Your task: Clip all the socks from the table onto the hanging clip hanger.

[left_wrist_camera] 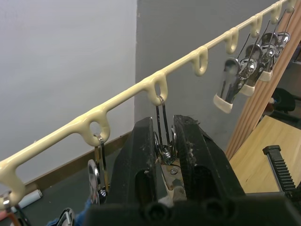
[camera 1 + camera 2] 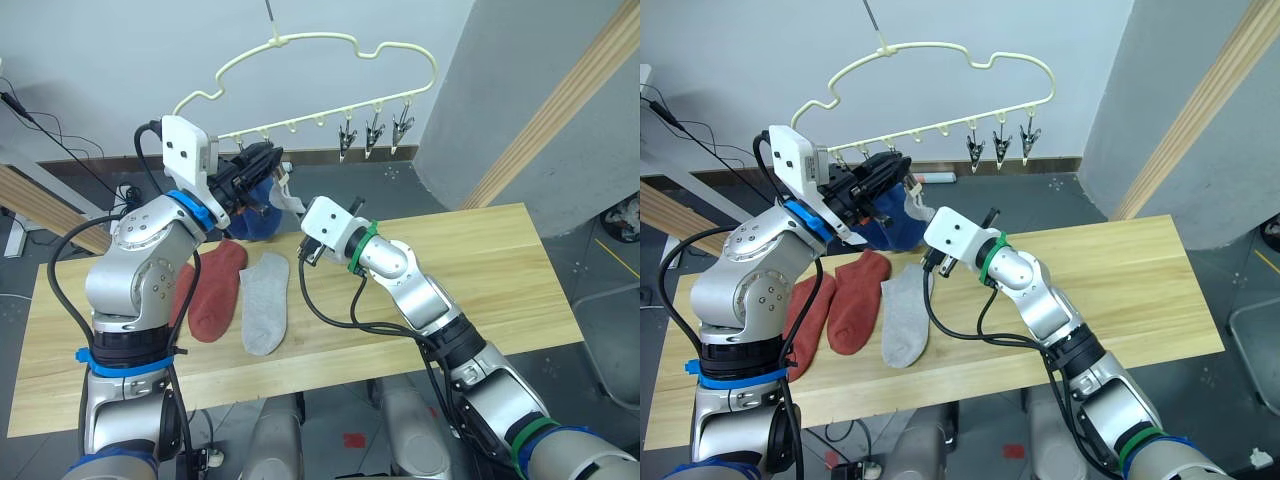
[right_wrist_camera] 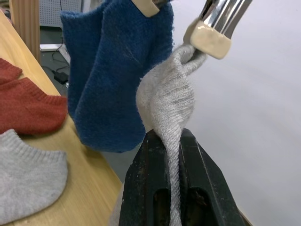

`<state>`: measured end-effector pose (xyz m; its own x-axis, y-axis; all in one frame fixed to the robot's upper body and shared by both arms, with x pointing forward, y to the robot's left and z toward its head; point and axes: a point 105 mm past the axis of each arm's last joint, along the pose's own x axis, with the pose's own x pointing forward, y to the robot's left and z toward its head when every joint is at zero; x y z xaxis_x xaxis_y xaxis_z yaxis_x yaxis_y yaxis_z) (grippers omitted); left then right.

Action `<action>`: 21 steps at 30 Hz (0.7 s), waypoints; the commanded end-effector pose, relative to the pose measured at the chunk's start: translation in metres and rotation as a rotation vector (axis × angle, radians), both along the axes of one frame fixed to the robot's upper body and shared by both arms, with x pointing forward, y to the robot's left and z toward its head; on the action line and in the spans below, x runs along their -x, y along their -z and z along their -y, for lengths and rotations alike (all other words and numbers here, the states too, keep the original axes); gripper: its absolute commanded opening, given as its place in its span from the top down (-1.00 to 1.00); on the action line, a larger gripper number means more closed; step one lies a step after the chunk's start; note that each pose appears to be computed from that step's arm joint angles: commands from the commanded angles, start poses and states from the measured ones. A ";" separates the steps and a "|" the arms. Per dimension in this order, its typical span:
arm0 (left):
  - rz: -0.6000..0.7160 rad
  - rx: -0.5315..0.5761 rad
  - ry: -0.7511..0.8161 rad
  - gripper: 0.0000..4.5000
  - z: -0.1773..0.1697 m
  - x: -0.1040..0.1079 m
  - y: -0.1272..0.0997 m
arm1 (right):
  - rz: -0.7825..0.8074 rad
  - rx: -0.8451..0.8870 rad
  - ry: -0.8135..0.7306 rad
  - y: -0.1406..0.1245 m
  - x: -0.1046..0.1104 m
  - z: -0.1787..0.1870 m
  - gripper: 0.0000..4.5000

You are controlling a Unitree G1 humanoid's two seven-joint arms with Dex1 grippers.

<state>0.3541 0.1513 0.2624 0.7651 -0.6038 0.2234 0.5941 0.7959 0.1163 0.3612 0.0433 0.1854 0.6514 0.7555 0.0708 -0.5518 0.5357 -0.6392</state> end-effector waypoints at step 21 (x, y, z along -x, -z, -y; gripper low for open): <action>-0.014 -0.017 0.001 -0.03 -0.006 0.008 0.003 | 0.024 -0.085 -0.011 -0.024 0.001 -0.006 1.00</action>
